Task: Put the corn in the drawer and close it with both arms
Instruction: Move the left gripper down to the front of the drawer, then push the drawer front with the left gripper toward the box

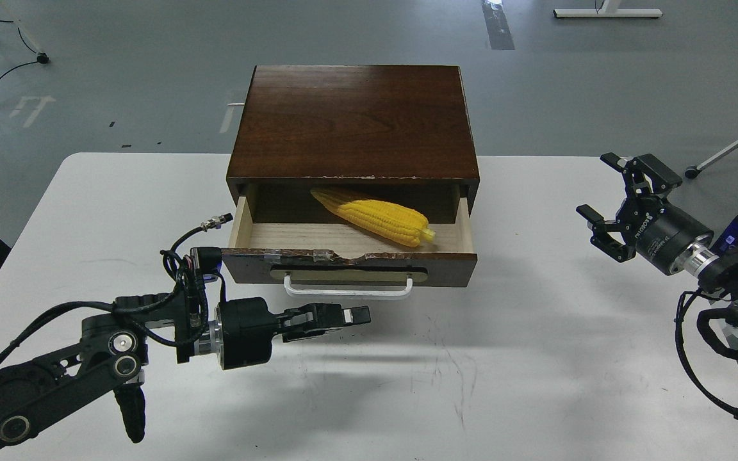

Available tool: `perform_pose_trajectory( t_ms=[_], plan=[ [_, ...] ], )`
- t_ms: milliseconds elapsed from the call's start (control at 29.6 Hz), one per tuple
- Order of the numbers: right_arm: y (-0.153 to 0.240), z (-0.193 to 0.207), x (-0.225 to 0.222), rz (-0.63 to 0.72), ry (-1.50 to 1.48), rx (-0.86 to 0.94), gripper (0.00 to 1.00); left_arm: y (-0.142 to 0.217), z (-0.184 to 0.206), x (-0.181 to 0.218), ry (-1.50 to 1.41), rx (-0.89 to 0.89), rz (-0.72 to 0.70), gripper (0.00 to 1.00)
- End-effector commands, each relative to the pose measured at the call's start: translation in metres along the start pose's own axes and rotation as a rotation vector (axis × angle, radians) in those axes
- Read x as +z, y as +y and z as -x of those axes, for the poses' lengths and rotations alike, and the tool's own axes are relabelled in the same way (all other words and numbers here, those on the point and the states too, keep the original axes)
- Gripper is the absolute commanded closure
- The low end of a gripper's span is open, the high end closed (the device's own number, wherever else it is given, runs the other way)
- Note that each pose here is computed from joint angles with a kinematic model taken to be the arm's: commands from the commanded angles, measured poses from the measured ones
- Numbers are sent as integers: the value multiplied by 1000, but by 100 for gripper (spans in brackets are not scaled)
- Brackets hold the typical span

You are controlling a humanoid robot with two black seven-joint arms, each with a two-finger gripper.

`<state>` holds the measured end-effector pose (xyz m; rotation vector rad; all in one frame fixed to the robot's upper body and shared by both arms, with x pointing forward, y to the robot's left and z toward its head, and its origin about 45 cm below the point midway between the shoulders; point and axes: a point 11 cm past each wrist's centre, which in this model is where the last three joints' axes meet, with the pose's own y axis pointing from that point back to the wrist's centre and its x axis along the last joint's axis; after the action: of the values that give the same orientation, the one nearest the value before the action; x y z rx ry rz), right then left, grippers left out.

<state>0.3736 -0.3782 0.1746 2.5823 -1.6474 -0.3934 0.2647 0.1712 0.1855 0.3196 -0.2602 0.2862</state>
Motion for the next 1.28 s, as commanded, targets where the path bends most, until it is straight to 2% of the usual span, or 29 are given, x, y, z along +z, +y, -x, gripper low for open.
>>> perform_pose_trajectory(
  t_ms=[0,1249],
  plan=[
    [0,0,0,0,0,0,0,0,-4,0,-7,24,4,100],
    [4,3,11,20,-15,-2,0,10,-35,-24,-3,156,-64,100]
  ],
)
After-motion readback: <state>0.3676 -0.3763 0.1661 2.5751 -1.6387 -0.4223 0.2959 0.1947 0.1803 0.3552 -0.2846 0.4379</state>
